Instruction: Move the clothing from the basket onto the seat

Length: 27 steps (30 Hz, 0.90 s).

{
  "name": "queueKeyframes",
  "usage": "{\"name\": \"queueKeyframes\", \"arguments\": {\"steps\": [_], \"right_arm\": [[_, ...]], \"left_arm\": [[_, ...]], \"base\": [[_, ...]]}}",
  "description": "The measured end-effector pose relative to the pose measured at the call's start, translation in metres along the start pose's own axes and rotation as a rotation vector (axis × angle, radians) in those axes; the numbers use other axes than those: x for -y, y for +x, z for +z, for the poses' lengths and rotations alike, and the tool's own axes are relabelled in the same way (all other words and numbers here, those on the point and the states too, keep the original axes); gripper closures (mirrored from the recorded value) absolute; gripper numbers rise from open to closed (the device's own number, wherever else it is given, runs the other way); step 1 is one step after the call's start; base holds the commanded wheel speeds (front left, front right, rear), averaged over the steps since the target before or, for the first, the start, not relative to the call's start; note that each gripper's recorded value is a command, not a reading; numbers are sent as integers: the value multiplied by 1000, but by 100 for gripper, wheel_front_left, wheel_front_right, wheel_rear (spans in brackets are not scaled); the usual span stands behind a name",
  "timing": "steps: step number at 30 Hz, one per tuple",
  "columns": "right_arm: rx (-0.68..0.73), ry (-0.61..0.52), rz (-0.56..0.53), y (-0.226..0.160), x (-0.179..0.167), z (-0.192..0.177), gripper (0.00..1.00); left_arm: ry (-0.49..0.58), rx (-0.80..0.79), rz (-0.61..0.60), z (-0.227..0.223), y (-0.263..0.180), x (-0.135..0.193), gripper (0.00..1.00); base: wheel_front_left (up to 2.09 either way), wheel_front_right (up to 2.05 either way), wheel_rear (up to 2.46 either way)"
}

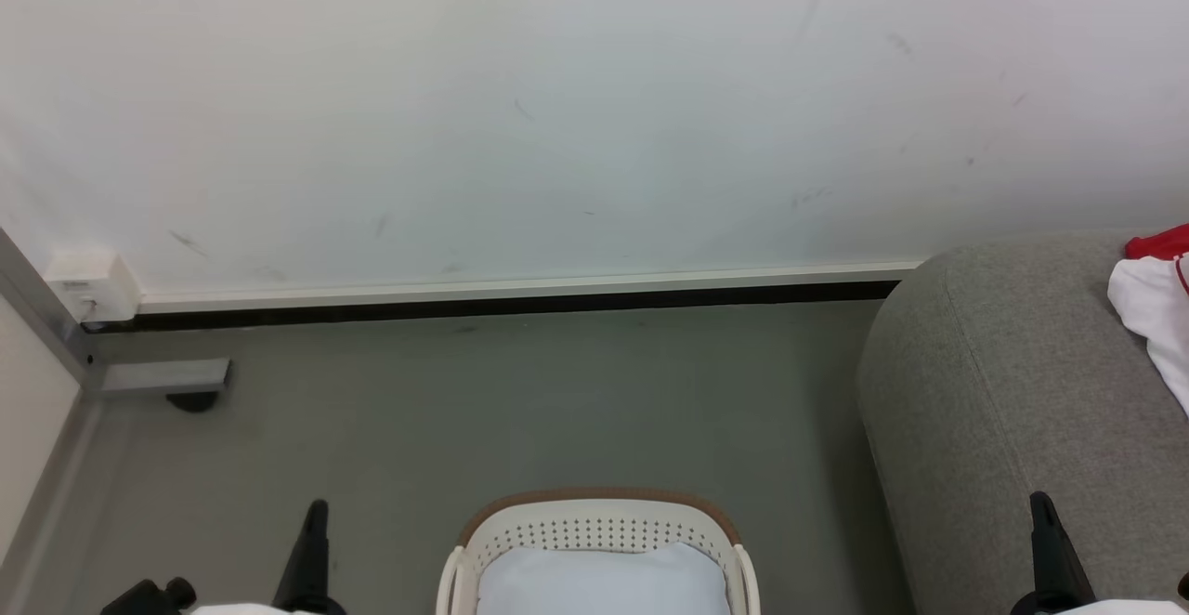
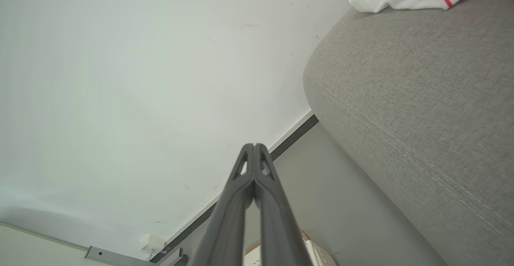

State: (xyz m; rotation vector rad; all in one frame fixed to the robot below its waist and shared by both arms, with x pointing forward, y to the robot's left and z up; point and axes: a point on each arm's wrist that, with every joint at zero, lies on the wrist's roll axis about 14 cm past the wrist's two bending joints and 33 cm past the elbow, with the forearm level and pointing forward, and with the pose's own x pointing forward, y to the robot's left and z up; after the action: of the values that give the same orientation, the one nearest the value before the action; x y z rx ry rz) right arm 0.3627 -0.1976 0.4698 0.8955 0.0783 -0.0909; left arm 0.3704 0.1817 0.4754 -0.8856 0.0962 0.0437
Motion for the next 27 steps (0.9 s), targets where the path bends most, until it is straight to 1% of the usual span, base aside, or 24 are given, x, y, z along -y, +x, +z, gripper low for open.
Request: {"name": "queueKeyframes", "arguments": {"steps": [12,27], "right_arm": [[5,138,12,5,-5,6,100],[1,285,27,9,-10,9,100]], "left_arm": [[-142,2,-4,5,3,2,100],[-290,10,-16,12,7,4,100]], "base": [[0,0,0],[0,0,0]]}}
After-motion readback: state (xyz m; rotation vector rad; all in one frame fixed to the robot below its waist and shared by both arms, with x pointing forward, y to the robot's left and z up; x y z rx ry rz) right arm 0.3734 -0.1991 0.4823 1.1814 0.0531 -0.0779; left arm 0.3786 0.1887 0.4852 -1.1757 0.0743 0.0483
